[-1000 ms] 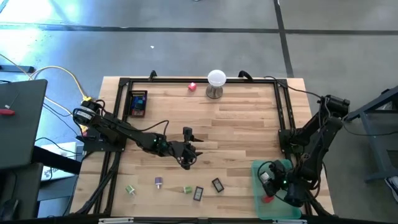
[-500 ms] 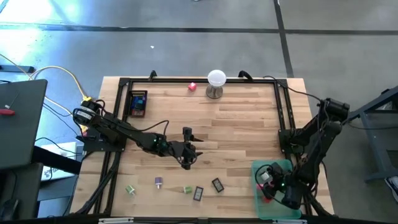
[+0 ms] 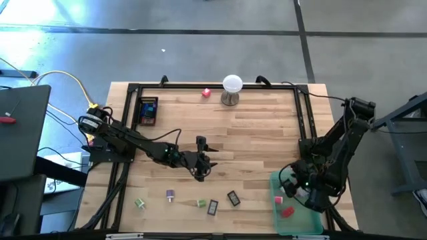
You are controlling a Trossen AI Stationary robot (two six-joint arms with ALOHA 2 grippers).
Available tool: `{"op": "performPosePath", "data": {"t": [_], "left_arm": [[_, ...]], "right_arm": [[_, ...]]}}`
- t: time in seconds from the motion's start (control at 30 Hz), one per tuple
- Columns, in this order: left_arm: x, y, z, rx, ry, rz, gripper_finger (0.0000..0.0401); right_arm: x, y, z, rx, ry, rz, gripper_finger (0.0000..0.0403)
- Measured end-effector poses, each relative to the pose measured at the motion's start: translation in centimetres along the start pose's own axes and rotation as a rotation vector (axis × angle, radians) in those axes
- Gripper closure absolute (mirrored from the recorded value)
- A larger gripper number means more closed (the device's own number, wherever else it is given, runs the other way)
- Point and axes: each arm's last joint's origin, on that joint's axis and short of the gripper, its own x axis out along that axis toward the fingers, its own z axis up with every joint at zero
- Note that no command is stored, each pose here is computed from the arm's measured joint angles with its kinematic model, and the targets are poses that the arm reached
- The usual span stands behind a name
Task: Pick & Place Office items
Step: Put the black digital clock into the black bin
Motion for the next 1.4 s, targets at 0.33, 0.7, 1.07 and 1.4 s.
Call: {"op": "performPosePath", "data": {"t": [0.33, 0.7, 1.07, 1.4], "left_arm": [[0.0, 0.0, 0.0, 0.041, 0.003, 0.008, 0.0152], [-0.2, -0.3, -0.1, -0.011, 0.018, -0.006, 0.0152], [-1.2, -2.2, 0.0, 0.006, 0.033, -0.039, 0.0152], [-3.3, -3.6, -0.4, -0.01, 0.127, 0.011, 0.0152]], "right_arm": [[-0.7, 0.7, 1.4, -0.349, -0.435, 0.204, 0.0076], [-0.2, 2.7, 3.2, -0.482, -0.654, 0.193, 0.0076], [-5.7, 10.6, 6.2, -0.931, -0.73, 0.305, 0.0076], [-4.8, 16.2, 9.3, -1.065, -0.531, 0.11, 0.0076]]}}
